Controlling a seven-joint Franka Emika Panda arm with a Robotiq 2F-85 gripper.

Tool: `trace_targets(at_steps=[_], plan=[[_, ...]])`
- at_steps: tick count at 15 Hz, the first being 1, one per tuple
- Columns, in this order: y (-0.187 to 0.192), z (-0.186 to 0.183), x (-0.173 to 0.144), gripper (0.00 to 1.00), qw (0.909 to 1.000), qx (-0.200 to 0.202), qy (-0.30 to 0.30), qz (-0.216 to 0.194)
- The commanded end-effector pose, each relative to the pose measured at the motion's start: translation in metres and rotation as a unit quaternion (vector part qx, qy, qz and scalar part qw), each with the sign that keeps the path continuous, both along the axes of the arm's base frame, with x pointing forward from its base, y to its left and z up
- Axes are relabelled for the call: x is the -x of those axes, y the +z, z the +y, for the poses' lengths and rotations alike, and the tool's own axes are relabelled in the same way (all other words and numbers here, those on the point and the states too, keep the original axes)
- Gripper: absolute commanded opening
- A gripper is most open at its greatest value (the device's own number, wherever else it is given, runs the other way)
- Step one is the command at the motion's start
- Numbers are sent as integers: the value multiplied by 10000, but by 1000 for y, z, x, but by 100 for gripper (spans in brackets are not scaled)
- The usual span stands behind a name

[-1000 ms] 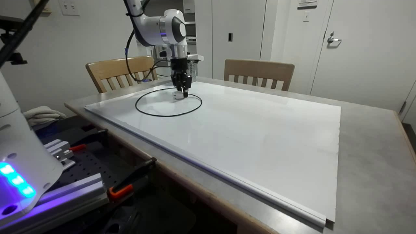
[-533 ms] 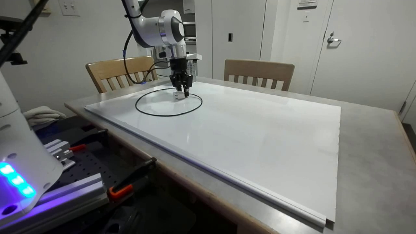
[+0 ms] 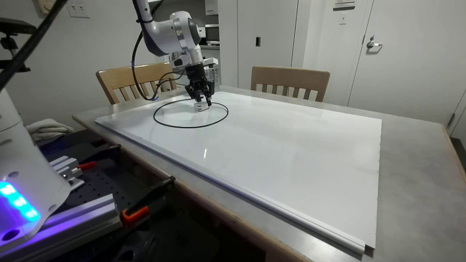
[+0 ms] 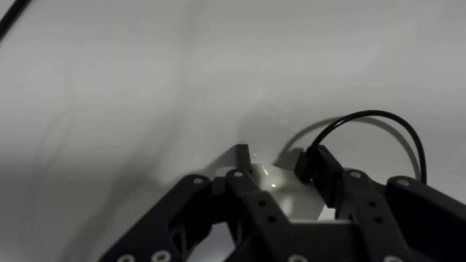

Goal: Place the charging cable in circle form

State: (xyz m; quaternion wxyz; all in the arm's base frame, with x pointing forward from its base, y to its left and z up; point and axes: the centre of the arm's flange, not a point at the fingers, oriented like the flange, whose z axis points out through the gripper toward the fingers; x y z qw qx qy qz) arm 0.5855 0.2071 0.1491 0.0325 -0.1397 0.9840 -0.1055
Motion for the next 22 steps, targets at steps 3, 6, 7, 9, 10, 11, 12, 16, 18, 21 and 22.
trace_targets(at_steps=[3, 6, 7, 9, 10, 11, 12, 16, 18, 21, 22], plan=[[-1, 7, 6, 47, 9982, 216, 547, -131], [-1, 7, 6, 47, 9981, 221, 563, -132], [-1, 7, 6, 47, 9981, 221, 565, -131], [1, 7, 6, 22, 9984, 247, 494, -125], [3, 8, 7, 72, 9986, 279, 445, -115], [6, 8, 9, 74, 9988, 316, 364, -73], [9, 7, 11, 80, 9990, 395, 217, 26], [29, 6, 21, 100, 9920, 782, -866, 483], [43, 5, 25, 100, 9834, 942, -1427, 615], [66, 5, 30, 100, 9628, 1252, -2211, 923], [74, 4, 30, 100, 9548, 1271, -2444, 1116]])
